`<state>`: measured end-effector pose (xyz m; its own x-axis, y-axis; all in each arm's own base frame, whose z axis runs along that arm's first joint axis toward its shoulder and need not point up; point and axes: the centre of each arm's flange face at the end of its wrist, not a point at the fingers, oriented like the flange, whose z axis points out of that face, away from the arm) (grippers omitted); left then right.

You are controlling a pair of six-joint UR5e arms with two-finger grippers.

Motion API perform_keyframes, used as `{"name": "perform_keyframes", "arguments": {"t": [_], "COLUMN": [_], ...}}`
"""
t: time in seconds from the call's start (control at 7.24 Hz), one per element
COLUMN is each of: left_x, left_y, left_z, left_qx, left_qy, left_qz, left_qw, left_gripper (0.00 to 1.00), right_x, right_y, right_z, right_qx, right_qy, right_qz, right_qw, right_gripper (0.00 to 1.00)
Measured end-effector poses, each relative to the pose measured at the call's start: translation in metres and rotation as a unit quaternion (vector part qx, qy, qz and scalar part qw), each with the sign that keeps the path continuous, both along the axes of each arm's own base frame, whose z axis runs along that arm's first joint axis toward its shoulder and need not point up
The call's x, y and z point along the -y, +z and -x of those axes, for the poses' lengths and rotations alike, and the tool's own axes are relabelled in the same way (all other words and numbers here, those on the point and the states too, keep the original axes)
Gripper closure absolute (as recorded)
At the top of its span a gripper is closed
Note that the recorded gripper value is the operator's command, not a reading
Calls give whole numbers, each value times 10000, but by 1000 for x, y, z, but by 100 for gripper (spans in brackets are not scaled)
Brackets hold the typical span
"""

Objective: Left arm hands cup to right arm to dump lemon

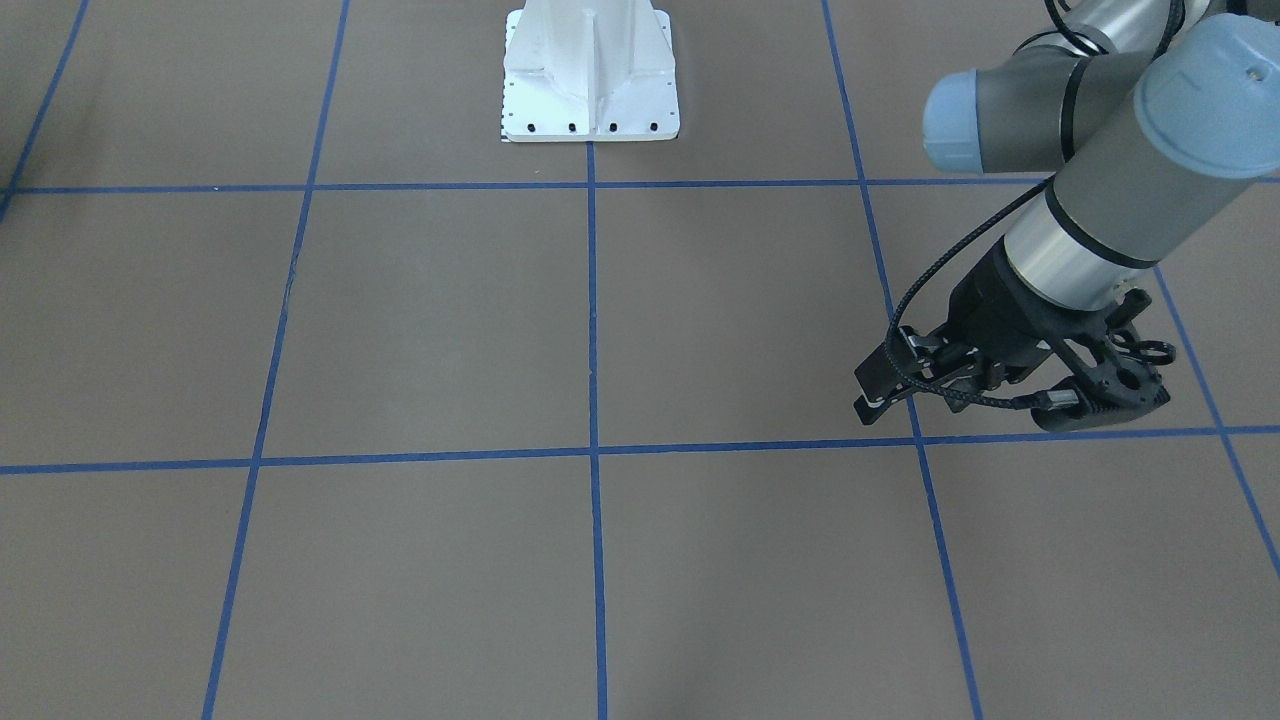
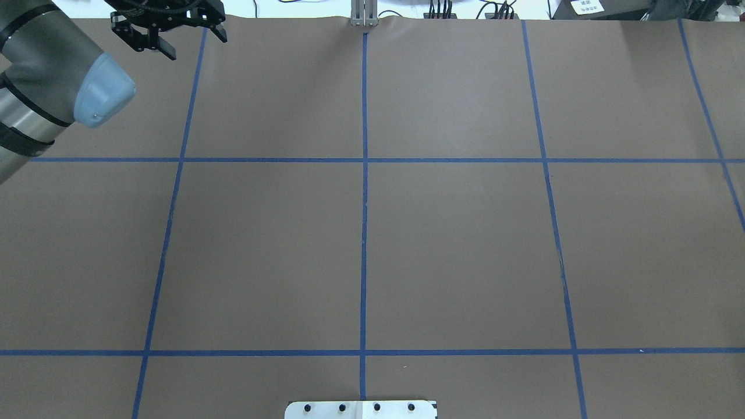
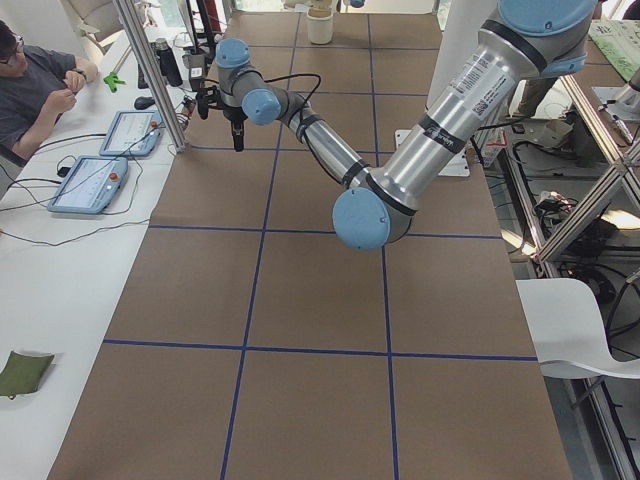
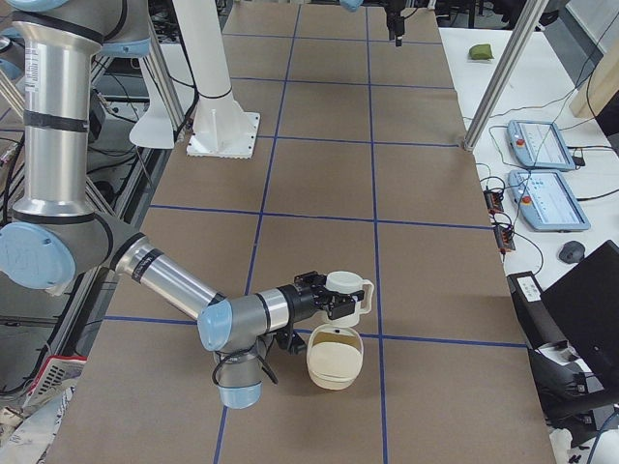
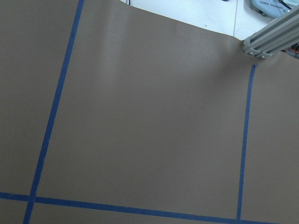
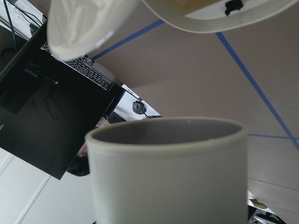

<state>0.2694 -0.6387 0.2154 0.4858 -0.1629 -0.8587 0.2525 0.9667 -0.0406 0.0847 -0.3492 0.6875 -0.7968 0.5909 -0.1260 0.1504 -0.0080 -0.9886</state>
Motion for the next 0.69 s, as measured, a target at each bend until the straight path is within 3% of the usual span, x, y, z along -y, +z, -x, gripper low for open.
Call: {"name": "perform_keyframes", "arguments": {"t": [0.28, 0.69], "left_x": [0, 0], "left_y": [0, -1], "left_z": [0, 0], "left_qx": [1, -4], "left_qy": [1, -1], "left_qz": [1, -2], "left_qw": [10000, 10000], "left_gripper": [0, 0], "right_x": [3, -1], "right_y": [-6, -5], "right_z": [1, 1], "right_qx": [-493, -1362], "right_qy": [-10, 90], "right_qz": [-443, -1100], "right_qw": [9978, 9845], "right_gripper": [68, 68]}}
